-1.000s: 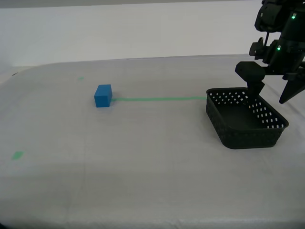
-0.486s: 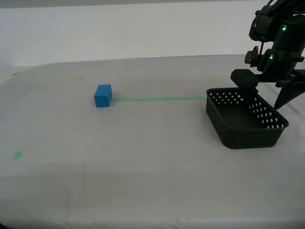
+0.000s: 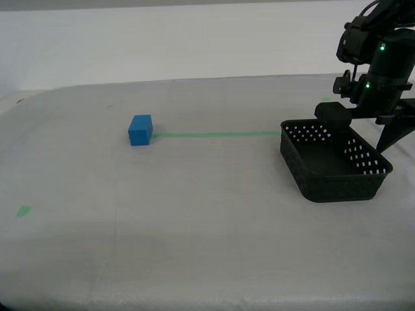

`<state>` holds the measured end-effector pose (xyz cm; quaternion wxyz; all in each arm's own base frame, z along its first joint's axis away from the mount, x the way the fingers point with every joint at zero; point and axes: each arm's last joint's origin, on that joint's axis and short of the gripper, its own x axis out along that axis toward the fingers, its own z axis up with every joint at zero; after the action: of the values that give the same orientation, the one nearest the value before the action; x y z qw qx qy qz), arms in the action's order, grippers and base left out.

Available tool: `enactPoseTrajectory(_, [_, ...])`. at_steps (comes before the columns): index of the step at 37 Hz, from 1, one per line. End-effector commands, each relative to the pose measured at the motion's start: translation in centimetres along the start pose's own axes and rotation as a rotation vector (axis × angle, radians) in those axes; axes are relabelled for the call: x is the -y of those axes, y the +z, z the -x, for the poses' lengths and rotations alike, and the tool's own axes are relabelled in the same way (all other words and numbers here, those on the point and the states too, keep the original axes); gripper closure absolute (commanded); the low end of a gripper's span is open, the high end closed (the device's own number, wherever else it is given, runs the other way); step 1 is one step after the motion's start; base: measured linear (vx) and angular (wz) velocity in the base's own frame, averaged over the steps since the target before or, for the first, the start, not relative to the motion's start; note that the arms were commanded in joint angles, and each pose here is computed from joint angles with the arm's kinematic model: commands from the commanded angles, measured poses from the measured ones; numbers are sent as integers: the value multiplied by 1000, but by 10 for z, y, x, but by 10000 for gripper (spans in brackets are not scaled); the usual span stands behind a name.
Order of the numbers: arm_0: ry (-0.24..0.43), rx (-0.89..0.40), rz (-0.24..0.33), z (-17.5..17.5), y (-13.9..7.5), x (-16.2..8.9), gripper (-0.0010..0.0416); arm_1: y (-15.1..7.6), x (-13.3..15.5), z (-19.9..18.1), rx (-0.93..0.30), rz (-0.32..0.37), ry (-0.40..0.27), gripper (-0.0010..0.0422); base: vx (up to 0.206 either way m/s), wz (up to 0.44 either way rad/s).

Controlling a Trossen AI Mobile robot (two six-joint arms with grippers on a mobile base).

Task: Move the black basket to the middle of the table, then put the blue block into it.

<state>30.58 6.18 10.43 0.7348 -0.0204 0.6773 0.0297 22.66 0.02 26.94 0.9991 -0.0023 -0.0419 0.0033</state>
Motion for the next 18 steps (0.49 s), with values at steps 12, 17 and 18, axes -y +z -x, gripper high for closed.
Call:
enactPoseTrajectory(12, [-16, 2, 6, -12, -1, -4, 13, 1, 0, 0, 6, -2, 0, 412, 0, 0])
enactPoseTrajectory(17, [-15, 7, 1, -12, -1, -7, 17, 1, 0, 0, 6, -1, 0, 412, 0, 0])
enactPoseTrajectory(18, [-15, 9, 1, -12, -1, -7, 19, 1, 0, 0, 6, -2, 0, 412, 0, 0])
